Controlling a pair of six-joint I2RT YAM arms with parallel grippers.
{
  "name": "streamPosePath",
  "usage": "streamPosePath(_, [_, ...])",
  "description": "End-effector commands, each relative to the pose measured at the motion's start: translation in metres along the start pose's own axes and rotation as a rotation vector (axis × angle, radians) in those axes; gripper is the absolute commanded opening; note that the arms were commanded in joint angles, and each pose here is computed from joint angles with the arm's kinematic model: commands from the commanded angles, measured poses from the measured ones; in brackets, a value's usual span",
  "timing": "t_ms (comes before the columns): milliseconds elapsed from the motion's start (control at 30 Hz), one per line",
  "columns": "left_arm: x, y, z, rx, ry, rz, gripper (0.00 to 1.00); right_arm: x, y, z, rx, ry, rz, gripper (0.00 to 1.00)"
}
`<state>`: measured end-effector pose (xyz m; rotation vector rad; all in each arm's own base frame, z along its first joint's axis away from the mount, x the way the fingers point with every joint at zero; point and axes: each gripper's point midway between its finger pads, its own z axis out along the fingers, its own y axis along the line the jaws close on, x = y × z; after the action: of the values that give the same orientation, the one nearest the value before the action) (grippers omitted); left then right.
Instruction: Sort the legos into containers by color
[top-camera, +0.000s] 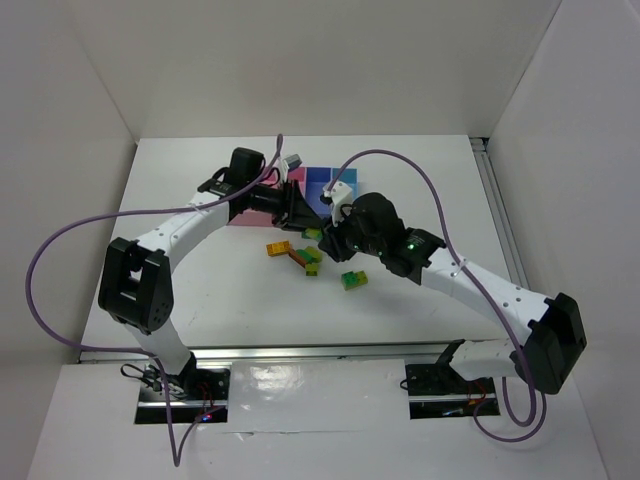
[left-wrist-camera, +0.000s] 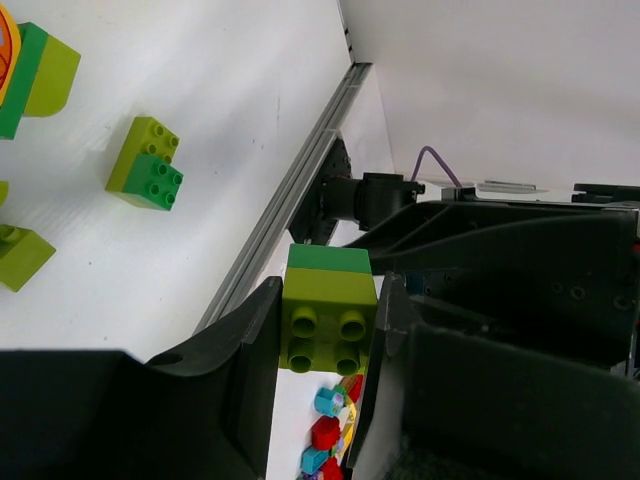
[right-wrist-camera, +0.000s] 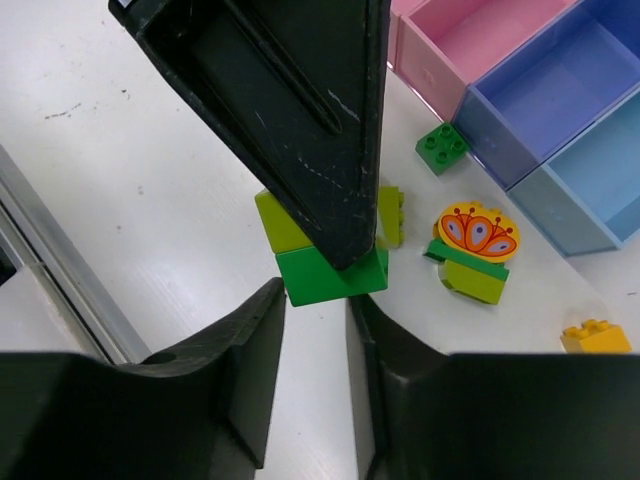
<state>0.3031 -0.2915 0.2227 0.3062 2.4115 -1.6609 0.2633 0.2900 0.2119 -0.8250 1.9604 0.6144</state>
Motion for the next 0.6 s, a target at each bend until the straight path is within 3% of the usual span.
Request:
streamPosePath(0, [0.001, -0.001, 0.002, 0.006, 0.0, 0.042, 0.0, -0.05, 0.016, 0.001, -0.064, -0.161, -0.007, 0.34])
streamPosePath(133, [0.001, 0.004, 0.0, 0.0, -0.004, 0.031, 0.0, -0.047, 0.012, 0.0, -0.036, -0.168, 0.005, 0.19])
streamPosePath(167, [0.001, 0.004, 0.0, 0.0, -0.004, 0.031, 0.0, -0.051, 0.007, -0.004, -0.008, -0.182, 0.02, 0.03])
streamPosePath(367, [-0.008, 0.013, -0.002, -0.054, -0.05, -0.004, 0.0, -0.018, -0.012, -0.013, 0.105, -0.136, 0.065, 0.0])
streamPosePath(567, [-0.013, 0.011, 0.0, -0.036, -0.041, 0.002, 0.0, -0.019, -0.011, -0.025, 0.107, -0.178, 0.085, 0.0])
